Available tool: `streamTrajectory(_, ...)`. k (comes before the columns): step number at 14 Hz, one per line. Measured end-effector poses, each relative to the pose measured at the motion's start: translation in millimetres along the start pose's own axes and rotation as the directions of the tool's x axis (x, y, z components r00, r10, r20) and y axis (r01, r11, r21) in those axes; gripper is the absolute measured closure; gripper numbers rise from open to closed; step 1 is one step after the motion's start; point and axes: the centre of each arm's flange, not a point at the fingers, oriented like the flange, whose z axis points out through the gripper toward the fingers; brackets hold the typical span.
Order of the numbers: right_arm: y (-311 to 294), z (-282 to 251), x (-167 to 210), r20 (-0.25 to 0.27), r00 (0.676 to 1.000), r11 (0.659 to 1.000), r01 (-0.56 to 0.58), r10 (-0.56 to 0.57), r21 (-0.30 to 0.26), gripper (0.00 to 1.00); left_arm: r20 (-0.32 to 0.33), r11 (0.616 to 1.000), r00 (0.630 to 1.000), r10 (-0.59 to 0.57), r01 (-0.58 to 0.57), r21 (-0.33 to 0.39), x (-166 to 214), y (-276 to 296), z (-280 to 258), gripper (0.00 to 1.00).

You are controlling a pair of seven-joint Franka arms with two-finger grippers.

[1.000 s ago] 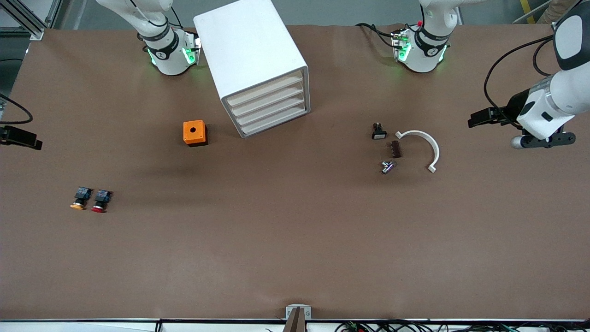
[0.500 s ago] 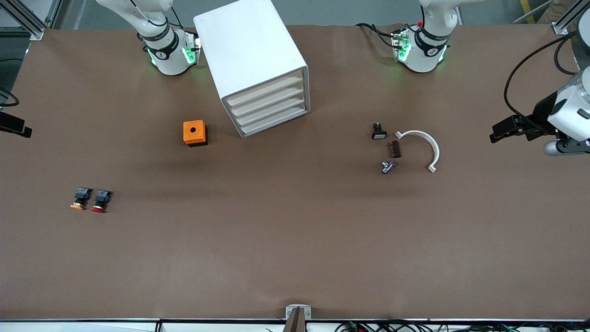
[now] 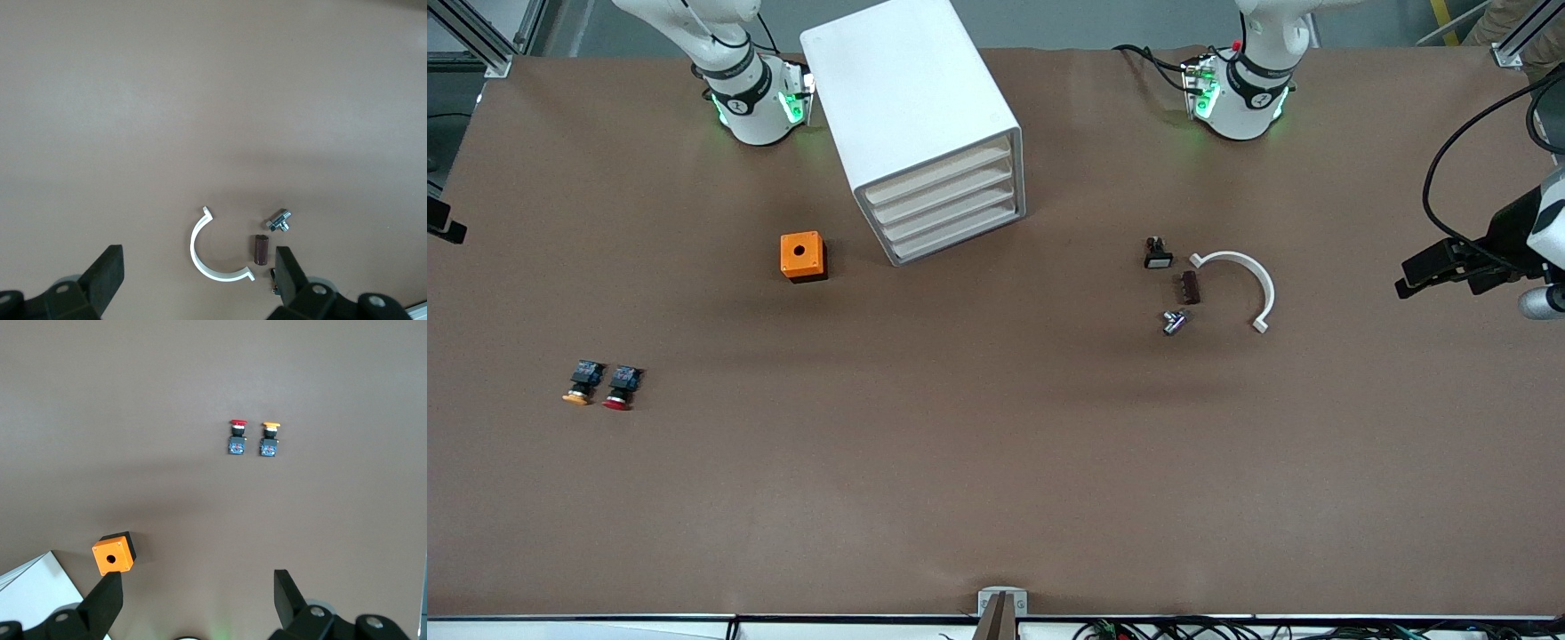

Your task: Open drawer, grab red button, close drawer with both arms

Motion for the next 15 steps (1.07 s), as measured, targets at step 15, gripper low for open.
streamTrajectory(15,6.1,-6.5,-36.8,-0.041,0.999,1.000,-0.013,0.013,0.005,0.00,0.020,0.999,0.999,0.037,-0.038,0.039,-1.9,14.6,2.0,0.00)
